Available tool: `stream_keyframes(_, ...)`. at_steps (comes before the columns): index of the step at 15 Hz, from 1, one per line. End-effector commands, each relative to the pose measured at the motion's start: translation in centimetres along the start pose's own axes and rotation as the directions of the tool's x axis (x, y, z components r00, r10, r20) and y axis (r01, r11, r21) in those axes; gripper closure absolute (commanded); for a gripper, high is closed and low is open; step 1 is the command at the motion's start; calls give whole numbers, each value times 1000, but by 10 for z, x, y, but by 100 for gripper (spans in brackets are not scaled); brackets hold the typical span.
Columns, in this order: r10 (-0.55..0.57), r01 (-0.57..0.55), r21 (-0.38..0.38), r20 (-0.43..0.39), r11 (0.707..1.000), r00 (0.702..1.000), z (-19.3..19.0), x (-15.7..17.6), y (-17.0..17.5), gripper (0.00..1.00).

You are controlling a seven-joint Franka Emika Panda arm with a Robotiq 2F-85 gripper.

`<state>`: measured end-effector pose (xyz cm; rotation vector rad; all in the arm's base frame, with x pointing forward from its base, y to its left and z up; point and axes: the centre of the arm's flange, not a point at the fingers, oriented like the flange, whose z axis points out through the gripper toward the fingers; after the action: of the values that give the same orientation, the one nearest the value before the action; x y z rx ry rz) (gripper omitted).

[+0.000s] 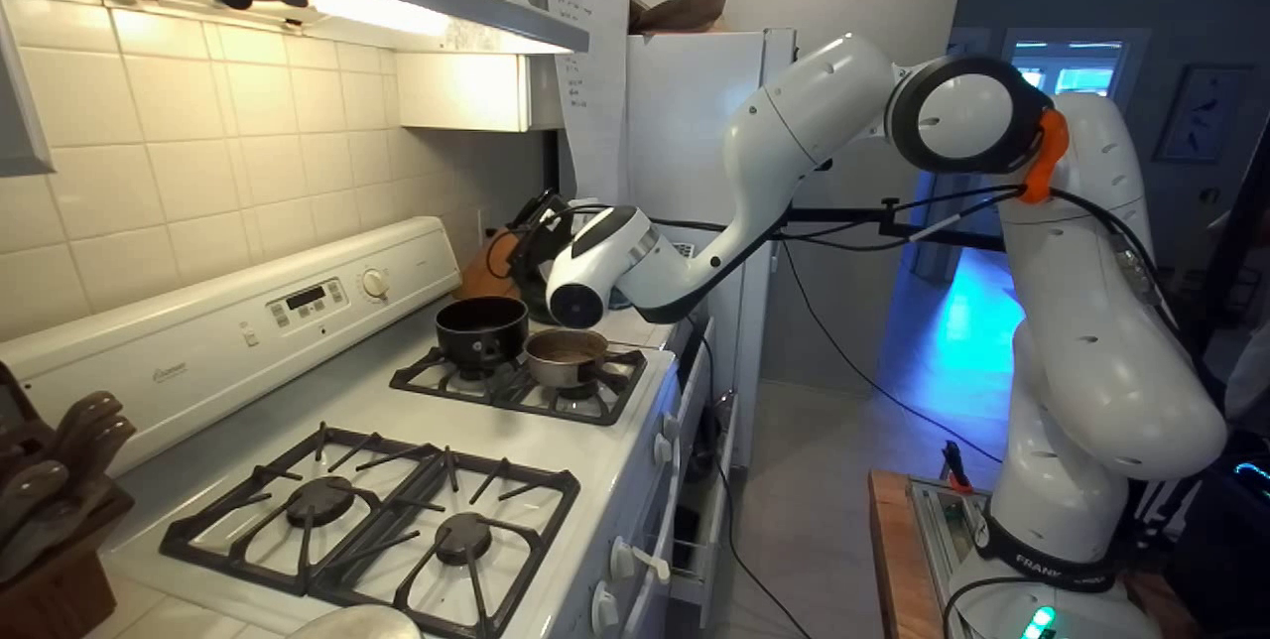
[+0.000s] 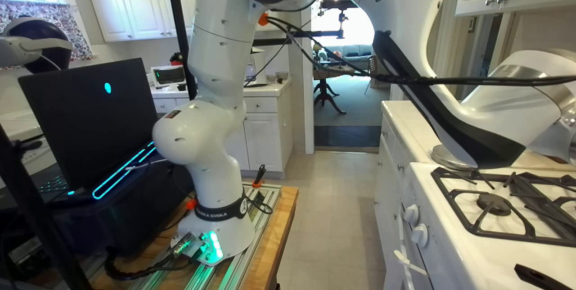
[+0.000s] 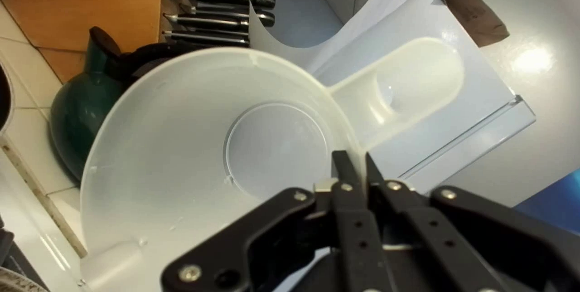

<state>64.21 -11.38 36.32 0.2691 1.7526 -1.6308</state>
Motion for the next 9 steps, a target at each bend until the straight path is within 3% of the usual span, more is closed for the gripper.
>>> stream_keyframes(1, 88, -88, 5, -77, 996, 993, 1, -9, -9, 99)
stream_keyframes(6, 188, -187, 22, -156, 982, 970, 8, -17, -21, 99)
stream_keyframes(9, 258, -257, 31, -225, 966, 940, 15, -20, -28, 99)
